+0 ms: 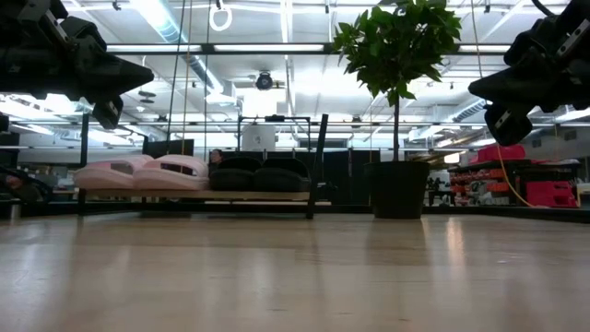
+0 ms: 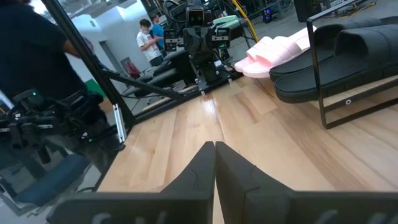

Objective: Pick and place slides into the shelf
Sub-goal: Return to Home Position

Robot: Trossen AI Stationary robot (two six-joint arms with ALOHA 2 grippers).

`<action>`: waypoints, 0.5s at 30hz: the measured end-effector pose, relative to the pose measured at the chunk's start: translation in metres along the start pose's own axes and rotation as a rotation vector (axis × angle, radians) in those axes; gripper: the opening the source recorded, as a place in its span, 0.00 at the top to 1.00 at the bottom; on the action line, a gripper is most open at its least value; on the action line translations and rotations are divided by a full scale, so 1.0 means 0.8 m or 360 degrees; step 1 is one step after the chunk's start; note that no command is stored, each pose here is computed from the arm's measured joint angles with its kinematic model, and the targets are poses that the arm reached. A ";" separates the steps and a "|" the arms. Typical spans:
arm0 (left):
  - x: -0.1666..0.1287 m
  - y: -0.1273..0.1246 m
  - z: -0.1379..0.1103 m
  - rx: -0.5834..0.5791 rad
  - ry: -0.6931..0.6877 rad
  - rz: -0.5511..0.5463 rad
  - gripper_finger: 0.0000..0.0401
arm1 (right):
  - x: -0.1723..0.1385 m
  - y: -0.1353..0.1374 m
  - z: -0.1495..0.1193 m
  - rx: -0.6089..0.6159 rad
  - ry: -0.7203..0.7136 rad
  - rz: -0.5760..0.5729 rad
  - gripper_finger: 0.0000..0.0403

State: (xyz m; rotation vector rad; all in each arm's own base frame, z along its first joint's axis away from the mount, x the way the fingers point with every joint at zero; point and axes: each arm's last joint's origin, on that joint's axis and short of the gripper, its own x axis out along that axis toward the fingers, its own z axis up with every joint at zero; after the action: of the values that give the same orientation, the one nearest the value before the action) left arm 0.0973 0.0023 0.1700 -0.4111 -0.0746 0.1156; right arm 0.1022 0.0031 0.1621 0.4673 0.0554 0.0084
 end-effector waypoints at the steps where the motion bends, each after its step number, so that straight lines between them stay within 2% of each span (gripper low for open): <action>1: 0.000 0.000 0.000 0.0001 0.0000 0.0000 0.93 | 0.000 0.000 0.000 0.0000 0.0000 0.0000 0.96; 15: 0.000 0.000 0.000 0.0001 0.0000 -0.0001 0.91 | 0.000 0.000 0.000 0.0000 0.0000 0.0000 0.95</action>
State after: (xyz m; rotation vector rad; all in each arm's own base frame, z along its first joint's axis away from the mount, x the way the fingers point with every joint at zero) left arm 0.0973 0.0022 0.1700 -0.4106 -0.0747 0.1153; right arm 0.1022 0.0031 0.1622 0.4673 0.0552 0.0083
